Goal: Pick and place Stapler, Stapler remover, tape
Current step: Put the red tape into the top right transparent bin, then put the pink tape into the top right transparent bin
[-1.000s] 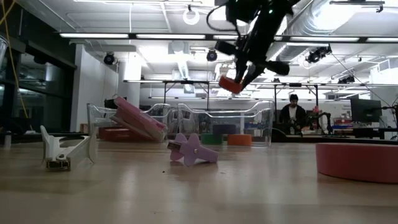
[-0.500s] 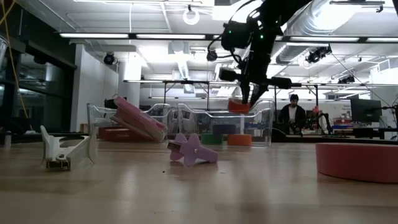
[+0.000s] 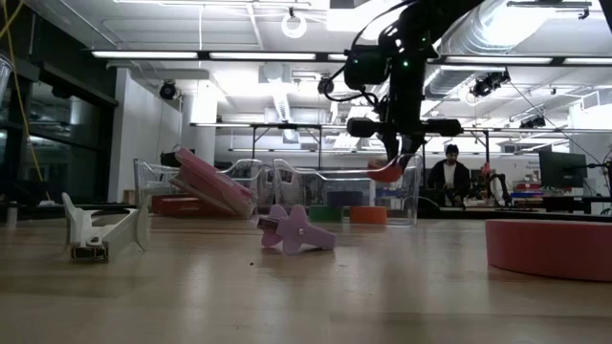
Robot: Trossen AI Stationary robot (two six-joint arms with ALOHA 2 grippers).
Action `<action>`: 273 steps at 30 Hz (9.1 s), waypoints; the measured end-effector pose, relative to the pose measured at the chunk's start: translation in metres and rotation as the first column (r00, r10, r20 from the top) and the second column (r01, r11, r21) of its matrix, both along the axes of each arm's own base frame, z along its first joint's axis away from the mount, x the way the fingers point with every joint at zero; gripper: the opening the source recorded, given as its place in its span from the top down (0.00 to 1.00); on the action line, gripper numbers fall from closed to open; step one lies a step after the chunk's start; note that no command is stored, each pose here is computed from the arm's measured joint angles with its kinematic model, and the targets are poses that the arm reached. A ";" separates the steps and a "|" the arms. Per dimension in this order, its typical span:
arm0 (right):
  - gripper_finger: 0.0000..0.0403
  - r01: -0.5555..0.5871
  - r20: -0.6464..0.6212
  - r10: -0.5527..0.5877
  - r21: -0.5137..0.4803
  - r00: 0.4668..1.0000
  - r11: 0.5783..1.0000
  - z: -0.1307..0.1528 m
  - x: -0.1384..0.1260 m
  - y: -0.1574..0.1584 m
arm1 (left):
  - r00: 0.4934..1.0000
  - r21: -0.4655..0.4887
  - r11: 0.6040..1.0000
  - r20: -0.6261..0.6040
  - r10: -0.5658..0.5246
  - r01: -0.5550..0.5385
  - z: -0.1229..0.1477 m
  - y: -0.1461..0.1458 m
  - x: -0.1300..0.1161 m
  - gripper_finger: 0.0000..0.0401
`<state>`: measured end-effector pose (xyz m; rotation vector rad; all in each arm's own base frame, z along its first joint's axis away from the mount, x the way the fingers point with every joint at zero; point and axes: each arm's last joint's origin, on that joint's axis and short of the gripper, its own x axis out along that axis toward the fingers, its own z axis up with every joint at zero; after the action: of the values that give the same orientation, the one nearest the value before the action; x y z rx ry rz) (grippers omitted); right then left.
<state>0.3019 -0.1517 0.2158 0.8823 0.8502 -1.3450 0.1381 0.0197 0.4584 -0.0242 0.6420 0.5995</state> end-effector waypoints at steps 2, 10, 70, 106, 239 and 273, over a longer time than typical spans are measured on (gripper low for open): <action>0.92 0.004 0.007 -0.004 0.003 1.000 1.000 0.000 0.000 -0.002 | 1.000 0.000 1.000 0.000 0.000 0.000 0.000 0.000 0.000 0.32; 0.86 0.033 0.009 -0.034 0.034 0.999 0.999 -0.001 -0.004 -0.004 | 1.000 0.000 1.000 0.000 0.000 0.000 0.000 0.000 0.000 0.32; 0.68 0.000 0.095 -0.001 0.019 0.995 1.000 0.017 -0.004 0.003 | 1.000 -0.005 1.000 -0.025 -0.001 0.001 -0.002 0.000 -0.002 0.32; 0.68 -0.598 0.232 0.560 0.155 0.796 0.786 0.040 0.018 0.176 | 0.999 -0.019 1.000 -0.026 -0.026 0.025 -0.002 -0.001 -0.001 0.32; 0.91 -0.220 0.127 0.246 -0.189 0.961 0.957 0.016 0.081 0.001 | 0.999 -0.014 0.999 -0.035 -0.038 0.038 -0.002 -0.001 -0.001 0.32; 0.86 -0.040 0.349 0.082 -0.126 0.934 0.991 -0.022 0.068 -0.027 | 0.998 -0.029 0.999 -0.052 -0.021 0.020 -0.004 -0.001 -0.003 0.32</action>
<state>0.3694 -0.1783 0.1940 0.9615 0.5097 -1.1237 0.1349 0.0187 0.4543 -0.0288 0.7006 0.5724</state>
